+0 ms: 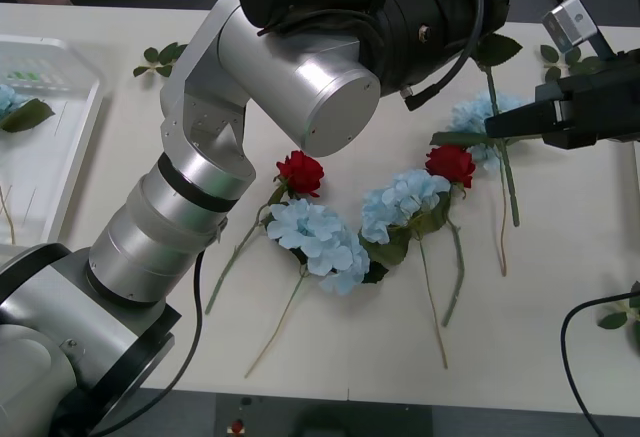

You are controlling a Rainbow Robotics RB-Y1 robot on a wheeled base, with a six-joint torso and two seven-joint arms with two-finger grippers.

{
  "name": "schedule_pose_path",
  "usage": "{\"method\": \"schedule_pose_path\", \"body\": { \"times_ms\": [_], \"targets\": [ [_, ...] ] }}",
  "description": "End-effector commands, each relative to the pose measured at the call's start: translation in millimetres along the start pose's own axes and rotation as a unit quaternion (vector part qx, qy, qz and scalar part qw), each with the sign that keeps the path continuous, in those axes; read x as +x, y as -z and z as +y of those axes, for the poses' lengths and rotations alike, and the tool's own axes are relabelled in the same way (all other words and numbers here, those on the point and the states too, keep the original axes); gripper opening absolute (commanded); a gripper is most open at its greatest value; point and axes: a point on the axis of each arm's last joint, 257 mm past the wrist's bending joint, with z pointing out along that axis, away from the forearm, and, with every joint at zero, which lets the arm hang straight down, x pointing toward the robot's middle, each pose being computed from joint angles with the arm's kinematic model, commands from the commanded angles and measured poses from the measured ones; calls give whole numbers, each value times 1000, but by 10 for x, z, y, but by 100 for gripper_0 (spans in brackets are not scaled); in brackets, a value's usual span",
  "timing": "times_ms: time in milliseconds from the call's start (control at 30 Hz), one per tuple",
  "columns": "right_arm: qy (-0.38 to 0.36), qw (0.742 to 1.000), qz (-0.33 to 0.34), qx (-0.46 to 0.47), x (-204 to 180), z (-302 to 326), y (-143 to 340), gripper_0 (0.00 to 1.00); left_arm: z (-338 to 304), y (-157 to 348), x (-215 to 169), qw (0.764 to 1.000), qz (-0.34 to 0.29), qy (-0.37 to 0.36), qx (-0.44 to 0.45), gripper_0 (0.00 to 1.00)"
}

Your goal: Put the red flowers into the right box and the blue flowers into the left box

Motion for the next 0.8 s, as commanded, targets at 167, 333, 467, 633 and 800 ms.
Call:
{"method": "schedule_pose_path", "body": {
  "times_ms": [167,333,467,633,800],
  "targets": [
    [34,998,-31,-30,-225,217,-29,0,-271,35,-66,1000,-6,-12,24,14],
    [43,998,-32,-34,-229,233,-33,0,-271,35,-66,1000,-6,-12,24,100],
    [48,998,-33,-34,-234,236,-32,0,-271,35,-66,1000,-6,-12,24,100],
    [49,998,-35,-33,-237,229,-33,0,-271,35,-66,1000,-6,-12,24,100],
    [44,999,-28,-9,-213,130,43,0,-271,35,-66,1000,-6,-12,24,100]
  ]
}}
